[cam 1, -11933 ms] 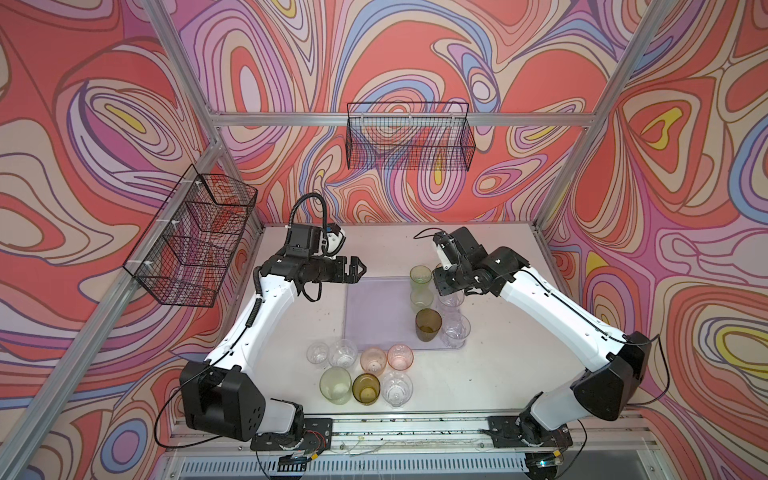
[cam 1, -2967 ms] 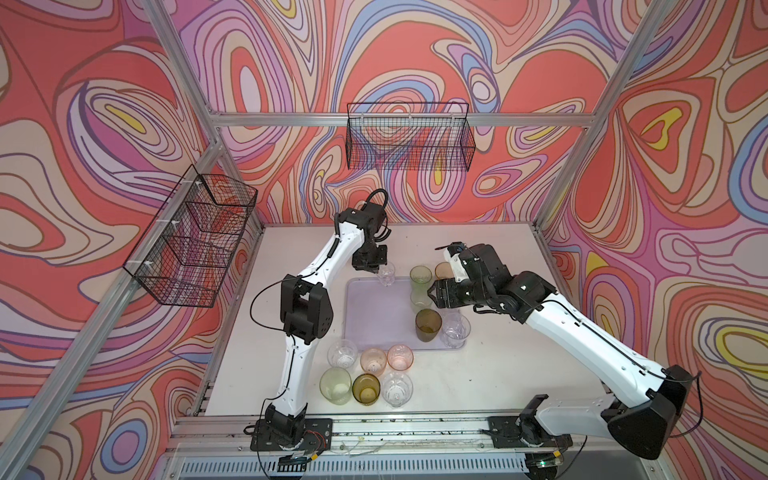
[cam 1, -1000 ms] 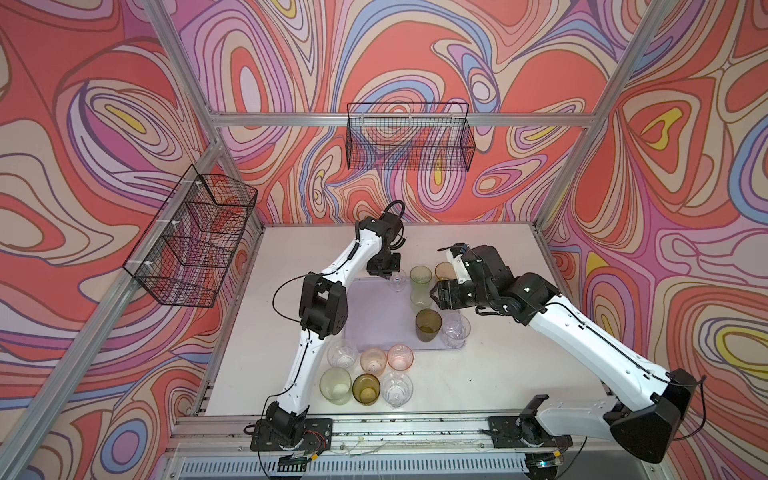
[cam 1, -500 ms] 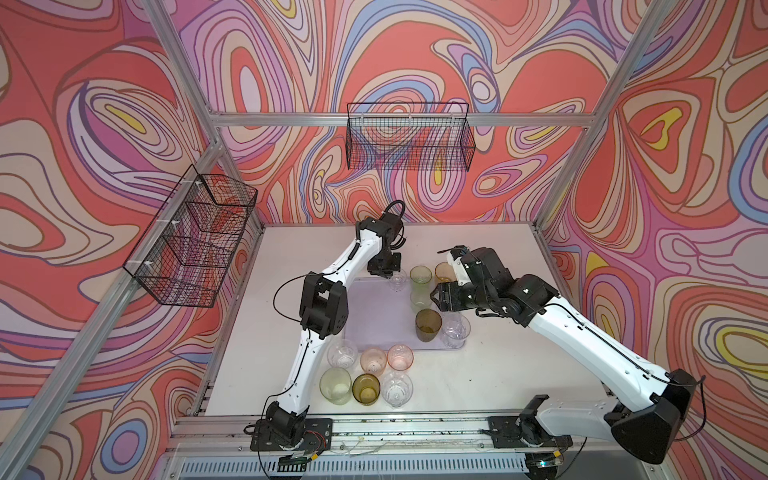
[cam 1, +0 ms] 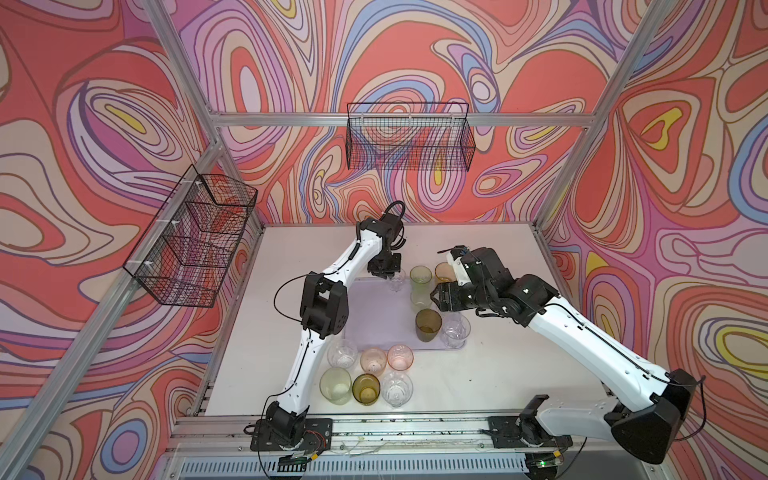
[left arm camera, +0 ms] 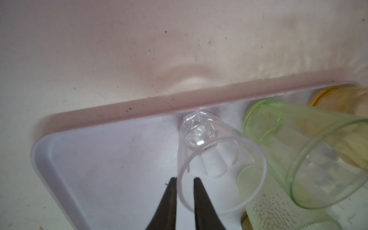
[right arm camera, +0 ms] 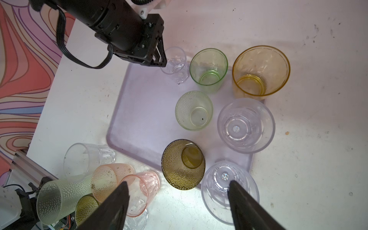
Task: Place the glasses into the tray
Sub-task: 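Lower the clear glass onto the tray and open the left gripper, then raise the open left gripper away from the placed clear glass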
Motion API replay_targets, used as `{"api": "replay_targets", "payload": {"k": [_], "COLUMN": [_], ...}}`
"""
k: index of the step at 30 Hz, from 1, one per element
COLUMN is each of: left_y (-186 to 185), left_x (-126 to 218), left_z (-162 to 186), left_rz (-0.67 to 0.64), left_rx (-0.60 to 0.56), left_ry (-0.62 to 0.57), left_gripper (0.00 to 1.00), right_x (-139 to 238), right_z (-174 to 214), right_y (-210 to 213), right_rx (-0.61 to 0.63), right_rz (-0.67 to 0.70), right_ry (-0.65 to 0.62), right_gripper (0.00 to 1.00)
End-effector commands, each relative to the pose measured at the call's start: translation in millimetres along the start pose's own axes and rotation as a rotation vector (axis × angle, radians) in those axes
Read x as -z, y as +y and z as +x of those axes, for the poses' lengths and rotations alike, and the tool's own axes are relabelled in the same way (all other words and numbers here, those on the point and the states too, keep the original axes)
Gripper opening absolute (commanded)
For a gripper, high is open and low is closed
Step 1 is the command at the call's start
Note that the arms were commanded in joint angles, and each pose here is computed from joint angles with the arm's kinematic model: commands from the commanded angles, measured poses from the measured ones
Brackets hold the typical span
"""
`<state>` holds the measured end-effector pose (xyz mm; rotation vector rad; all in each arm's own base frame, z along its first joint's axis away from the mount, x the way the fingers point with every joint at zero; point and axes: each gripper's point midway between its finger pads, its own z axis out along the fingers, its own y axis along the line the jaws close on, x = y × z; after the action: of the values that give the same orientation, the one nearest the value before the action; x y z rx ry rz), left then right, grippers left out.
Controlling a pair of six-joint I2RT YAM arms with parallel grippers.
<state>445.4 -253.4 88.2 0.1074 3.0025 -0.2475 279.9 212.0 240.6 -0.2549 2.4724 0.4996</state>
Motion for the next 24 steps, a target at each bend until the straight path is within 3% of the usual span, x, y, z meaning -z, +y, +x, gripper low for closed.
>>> {"api": "replay_targets", "payload": {"k": [1, 7, 15, 24], "left_y": [-3.9, -6.1, -8.1, -10.0], "left_x": [-5.7, -0.2, 22.4, 54.6], "left_z": [2.2, 1.7, -0.6, 1.8], "left_rz": [0.003, 0.014, 0.025, 0.050], "left_rx": [0.008, 0.007, 0.007, 0.005], "left_ry": [0.013, 0.006, -0.032, -0.089], "left_gripper": [0.23, 0.28, 0.42, 0.44], "right_x": [6.3, 7.6, 8.2, 5.9], "right_z": [-0.5, -2.4, -5.3, -7.4], "right_y": [-2.1, -1.4, 0.9, 2.5], "right_rx": [-0.005, -0.003, -0.001, -0.002], "right_rz": [0.004, 0.004, -0.006, -0.016], "right_ry": [-0.009, -0.012, -0.022, -0.034], "right_gripper": [0.81, 0.81, 0.81, 0.81]}}
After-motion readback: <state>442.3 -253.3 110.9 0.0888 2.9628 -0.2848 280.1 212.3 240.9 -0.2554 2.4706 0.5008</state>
